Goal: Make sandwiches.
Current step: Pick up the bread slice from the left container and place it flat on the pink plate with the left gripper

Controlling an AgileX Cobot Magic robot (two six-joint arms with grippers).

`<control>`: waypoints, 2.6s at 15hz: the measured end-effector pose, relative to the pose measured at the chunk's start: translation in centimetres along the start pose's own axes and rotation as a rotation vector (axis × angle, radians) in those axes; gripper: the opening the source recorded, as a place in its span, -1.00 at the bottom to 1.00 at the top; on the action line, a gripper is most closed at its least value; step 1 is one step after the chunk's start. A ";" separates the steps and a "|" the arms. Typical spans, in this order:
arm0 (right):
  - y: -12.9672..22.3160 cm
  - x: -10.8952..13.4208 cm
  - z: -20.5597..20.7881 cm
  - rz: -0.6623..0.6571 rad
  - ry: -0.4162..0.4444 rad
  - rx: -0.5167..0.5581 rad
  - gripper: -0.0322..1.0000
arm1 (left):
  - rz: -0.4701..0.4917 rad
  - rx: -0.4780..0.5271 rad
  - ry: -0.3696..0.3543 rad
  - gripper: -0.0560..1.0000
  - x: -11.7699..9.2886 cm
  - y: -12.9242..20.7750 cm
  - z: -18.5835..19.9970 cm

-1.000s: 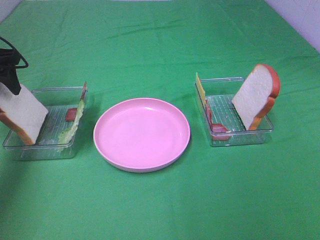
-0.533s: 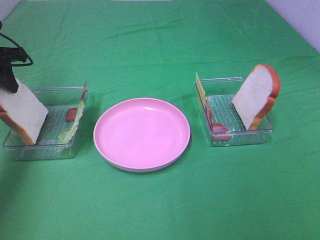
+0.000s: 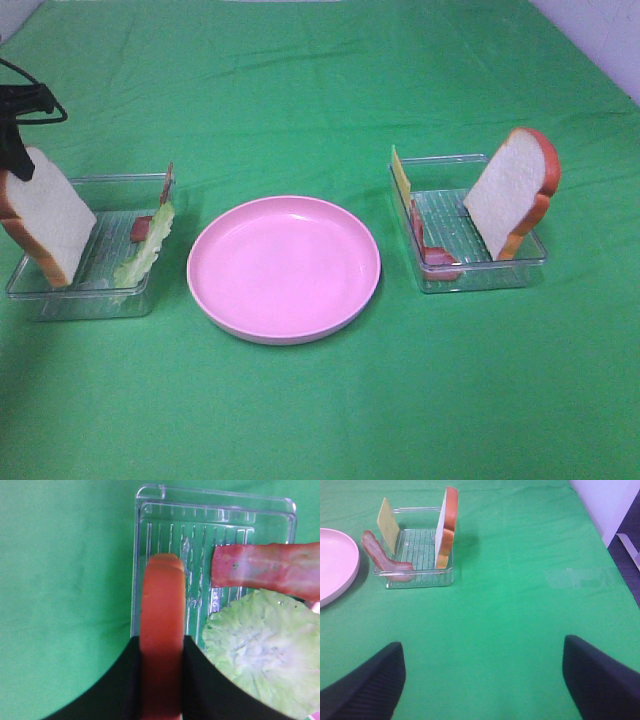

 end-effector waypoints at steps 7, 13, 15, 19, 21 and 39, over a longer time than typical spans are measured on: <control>0.0 0.0 0.0 0.000 0.000 0.000 0.63 | 0.021 -0.262 0.231 -0.50 -5.5 -0.4 12.9; 0.0 0.0 0.0 0.000 0.000 0.000 0.63 | -0.143 -0.176 0.624 -0.50 -17.0 2.2 11.6; 0.0 0.0 0.0 0.000 0.000 0.000 0.63 | -0.175 -0.114 0.639 -0.50 -19.4 3.6 9.1; 0.0 0.0 0.0 0.000 0.000 0.000 0.63 | -0.193 0.009 0.591 -0.50 -22.3 6.3 1.2; 0.0 0.0 0.0 0.000 0.000 0.000 0.63 | -0.181 0.055 0.566 -0.50 -22.6 7.3 -1.9; 0.0 0.0 0.0 0.000 0.000 0.000 0.63 | -0.324 0.159 0.436 0.51 -21.6 7.7 -4.7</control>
Point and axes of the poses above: a point on each arm's last joint axis where the gripper is mounted, z pointing back along that axis away from the gripper, x along the wrist's bending axis when the last joint is at zero, y = z × x, the point moved 10 cm from there along -z, pointing out along that axis toward the gripper, and after that the axes turned 5 degrees about z, right-handed, at the moved point
